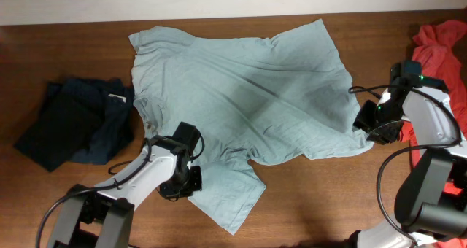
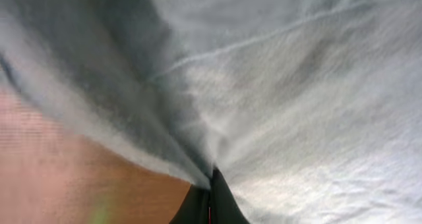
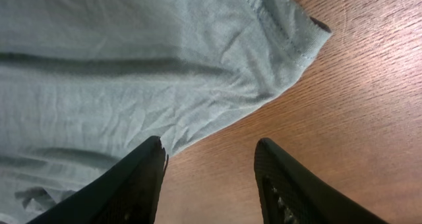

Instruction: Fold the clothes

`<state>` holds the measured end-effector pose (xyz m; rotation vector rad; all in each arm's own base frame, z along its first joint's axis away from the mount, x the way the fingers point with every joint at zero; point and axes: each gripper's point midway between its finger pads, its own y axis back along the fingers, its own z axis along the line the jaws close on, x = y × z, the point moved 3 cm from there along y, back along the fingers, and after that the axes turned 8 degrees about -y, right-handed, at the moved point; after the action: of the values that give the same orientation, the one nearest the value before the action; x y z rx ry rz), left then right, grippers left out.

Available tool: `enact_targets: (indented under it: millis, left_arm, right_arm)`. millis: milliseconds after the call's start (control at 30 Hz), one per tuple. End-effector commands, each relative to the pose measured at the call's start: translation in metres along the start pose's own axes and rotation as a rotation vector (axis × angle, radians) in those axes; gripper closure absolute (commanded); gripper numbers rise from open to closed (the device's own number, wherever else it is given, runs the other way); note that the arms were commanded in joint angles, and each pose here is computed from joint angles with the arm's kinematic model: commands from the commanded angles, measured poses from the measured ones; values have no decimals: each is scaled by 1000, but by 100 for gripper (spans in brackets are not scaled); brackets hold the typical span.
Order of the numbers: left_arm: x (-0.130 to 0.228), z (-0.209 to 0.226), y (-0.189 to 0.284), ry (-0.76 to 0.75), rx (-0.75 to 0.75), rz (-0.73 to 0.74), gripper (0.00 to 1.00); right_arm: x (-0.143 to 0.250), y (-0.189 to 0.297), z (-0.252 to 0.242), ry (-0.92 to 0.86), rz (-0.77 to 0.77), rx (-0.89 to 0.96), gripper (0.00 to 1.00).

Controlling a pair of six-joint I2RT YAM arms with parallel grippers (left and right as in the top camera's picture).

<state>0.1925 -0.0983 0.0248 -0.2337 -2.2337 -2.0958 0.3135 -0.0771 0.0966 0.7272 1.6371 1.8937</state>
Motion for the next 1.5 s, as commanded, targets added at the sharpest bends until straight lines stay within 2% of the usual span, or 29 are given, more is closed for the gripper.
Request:
enact_targets:
  millis: [0, 233, 533, 600, 700, 833, 967, 1100, 1267, 1467]
  left_arm:
    - [16, 8, -1, 10, -36, 70, 100]
    - [44, 33, 13, 59, -133, 171, 99]
    - [35, 69, 44, 319, 5, 41, 99]
    - [34, 75, 48, 341, 22, 16, 99]
    - [34, 78, 50, 359, 28, 2, 99]
    - [34, 78, 50, 359, 28, 2, 100]
    - [34, 78, 50, 359, 28, 2, 100]
    - [34, 78, 50, 360, 28, 2, 99]
    - [33, 78, 50, 359, 28, -1, 99]
    - [31, 79, 52, 359, 22, -9, 100]
  right_arm:
    - [-1, 2, -2, 14, -17, 9, 52]
    - [-6, 2, 0, 27, -39, -2, 52]
    - [6, -21, -9, -14, -5, 11, 58]
    - [9, -31, -12, -22, -5, 12, 57]
    - [10, -44, -15, -48, -19, 5, 47]
    - [11, -61, -19, -91, -47, -9, 47]
    - [19, -77, -32, -176, -57, 34, 58]
    - [30, -81, -63, -280, -67, 196, 96]
    - [41, -76, -84, -403, -31, 277, 96]
    - [52, -66, -96, -435, 3, 319, 96]
